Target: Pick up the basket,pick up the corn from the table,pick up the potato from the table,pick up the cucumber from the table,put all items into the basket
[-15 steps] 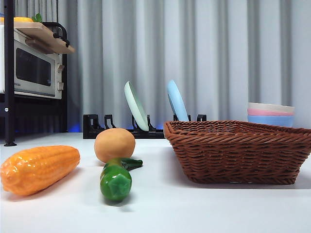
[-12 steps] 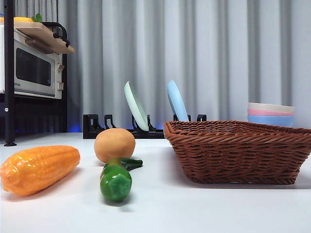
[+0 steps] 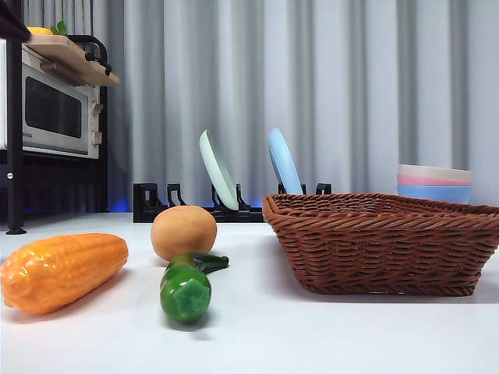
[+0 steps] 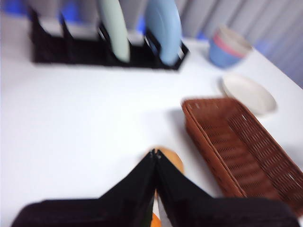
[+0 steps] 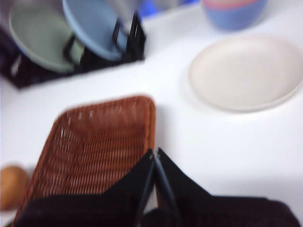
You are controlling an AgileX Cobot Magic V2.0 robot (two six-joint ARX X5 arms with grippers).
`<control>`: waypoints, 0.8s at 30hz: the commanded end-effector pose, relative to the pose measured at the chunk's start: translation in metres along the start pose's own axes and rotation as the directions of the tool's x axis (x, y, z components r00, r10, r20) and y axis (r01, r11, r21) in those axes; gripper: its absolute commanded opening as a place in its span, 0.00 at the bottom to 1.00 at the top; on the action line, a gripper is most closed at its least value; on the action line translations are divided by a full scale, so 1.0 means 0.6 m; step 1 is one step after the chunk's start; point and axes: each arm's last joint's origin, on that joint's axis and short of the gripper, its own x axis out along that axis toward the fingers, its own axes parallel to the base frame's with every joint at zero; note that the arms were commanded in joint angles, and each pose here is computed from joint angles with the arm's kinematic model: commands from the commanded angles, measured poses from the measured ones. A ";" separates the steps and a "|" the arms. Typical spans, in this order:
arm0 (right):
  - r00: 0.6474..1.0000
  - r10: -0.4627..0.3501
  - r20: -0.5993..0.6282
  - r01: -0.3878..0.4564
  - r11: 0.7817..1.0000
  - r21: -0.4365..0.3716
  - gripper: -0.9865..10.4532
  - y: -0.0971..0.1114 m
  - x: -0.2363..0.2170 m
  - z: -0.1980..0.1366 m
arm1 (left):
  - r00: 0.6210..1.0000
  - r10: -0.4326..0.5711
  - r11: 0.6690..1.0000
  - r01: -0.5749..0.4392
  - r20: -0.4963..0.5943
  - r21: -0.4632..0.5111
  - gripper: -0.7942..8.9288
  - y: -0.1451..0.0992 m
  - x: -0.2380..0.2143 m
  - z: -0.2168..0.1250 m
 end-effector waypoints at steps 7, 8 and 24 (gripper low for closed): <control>0.947 0.147 -0.285 -0.172 0.983 -0.066 0.26 0.003 0.061 0.022 | 0.992 -0.049 0.998 0.043 -0.117 -0.048 0.38 0.008 0.022 -0.002; 0.945 0.144 -0.293 -0.169 0.983 -0.064 0.34 0.003 0.066 0.022 | 0.992 -0.049 0.998 0.044 -0.117 -0.048 0.44 0.008 0.022 -0.002; 0.897 0.116 -0.427 -0.137 0.990 -0.018 0.50 -0.016 0.183 0.031 | 0.991 -0.057 0.997 0.050 -0.125 -0.057 0.47 0.008 0.021 -0.003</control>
